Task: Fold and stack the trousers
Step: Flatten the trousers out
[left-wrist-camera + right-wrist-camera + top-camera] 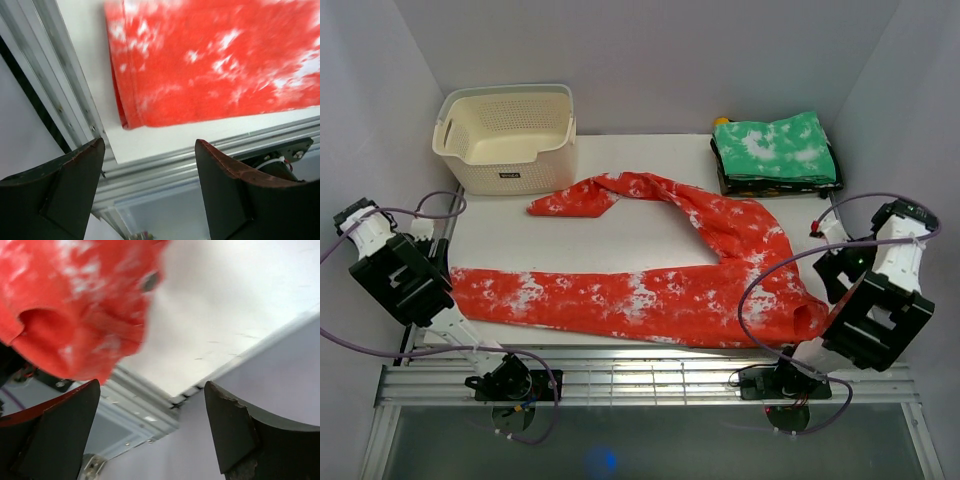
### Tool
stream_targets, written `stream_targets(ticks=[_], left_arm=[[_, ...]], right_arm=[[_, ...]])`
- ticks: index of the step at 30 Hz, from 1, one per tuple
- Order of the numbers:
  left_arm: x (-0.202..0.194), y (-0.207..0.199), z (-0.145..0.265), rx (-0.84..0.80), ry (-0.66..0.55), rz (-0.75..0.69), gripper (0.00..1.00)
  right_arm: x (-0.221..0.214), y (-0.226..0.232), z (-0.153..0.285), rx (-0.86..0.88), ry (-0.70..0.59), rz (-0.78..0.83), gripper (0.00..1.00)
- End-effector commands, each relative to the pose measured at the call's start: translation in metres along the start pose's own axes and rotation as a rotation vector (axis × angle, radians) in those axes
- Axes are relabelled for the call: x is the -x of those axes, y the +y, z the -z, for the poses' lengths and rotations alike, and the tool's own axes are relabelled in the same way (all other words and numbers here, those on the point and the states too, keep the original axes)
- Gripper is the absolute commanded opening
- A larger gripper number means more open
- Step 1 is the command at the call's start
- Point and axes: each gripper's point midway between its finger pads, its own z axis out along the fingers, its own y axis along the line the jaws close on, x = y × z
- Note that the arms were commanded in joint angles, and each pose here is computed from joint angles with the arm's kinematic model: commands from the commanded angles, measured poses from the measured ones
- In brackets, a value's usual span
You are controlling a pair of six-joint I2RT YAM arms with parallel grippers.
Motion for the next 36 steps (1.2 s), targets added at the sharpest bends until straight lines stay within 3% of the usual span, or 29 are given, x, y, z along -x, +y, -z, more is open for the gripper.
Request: stream_targets(ticks=[1,3,6,9,10,14,16,22,26,30,31,32,34,36], left_arm=[[0.053,-0.036,0.057,0.017,-0.279,-0.193,0.84],[0.088,-0.059,0.071,-0.01,-0.414,-0.271,0.84],[0.134,-0.091,0.074,-0.015,-0.541,-0.332,0.85],[0.174,-0.14,0.048,-0.069,-0.58,-0.369,0.85],[0.182,-0.135,0.045,-0.051,-0.607,-0.383,0.85],[0.229,-0.151,0.013,-0.052,-0.653,-0.316,0.82],[0.249,-0.151,0.004,-0.117,-0.671,-0.21,0.81],[0.254,-0.175,0.011,-0.26,-0.714,-0.141,0.8],[0.238,-0.184,0.015,-0.271,-0.71,-0.129,0.82],[0.219,-0.187,0.018,-0.242,-0.695,-0.12,0.84],[0.216,-0.187,0.019,-0.232,-0.693,-0.121,0.84],[0.21,-0.189,0.023,-0.225,-0.696,-0.127,0.85],[0.203,-0.189,0.024,-0.207,-0.688,-0.129,0.85],[0.197,-0.189,0.029,-0.182,-0.689,-0.13,0.85]], right_arm=[[0.038,-0.042,0.032,-0.04,-0.136,-0.146,0.93],[0.054,-0.052,0.022,0.019,-0.18,-0.202,0.99],[0.08,-0.064,0.011,0.06,-0.223,-0.296,0.93],[0.112,-0.076,0.003,0.068,-0.274,-0.353,0.91],[0.12,-0.078,0.002,0.056,-0.284,-0.359,0.91],[0.172,-0.07,-0.007,0.034,-0.318,-0.299,0.91],[0.196,-0.068,-0.005,0.005,-0.354,-0.264,0.91],[0.301,-0.027,0.013,-0.108,-0.466,0.008,0.91],[0.376,0.005,-0.005,-0.138,-0.491,0.158,0.92],[0.436,0.017,-0.019,-0.165,-0.542,0.21,0.94],[0.444,0.015,-0.044,-0.156,-0.506,0.212,0.94],[0.466,0.019,-0.035,-0.179,-0.542,0.237,0.94],[0.477,0.019,-0.064,-0.16,-0.498,0.237,0.94],[0.494,0.025,-0.067,-0.165,-0.515,0.261,0.92]])
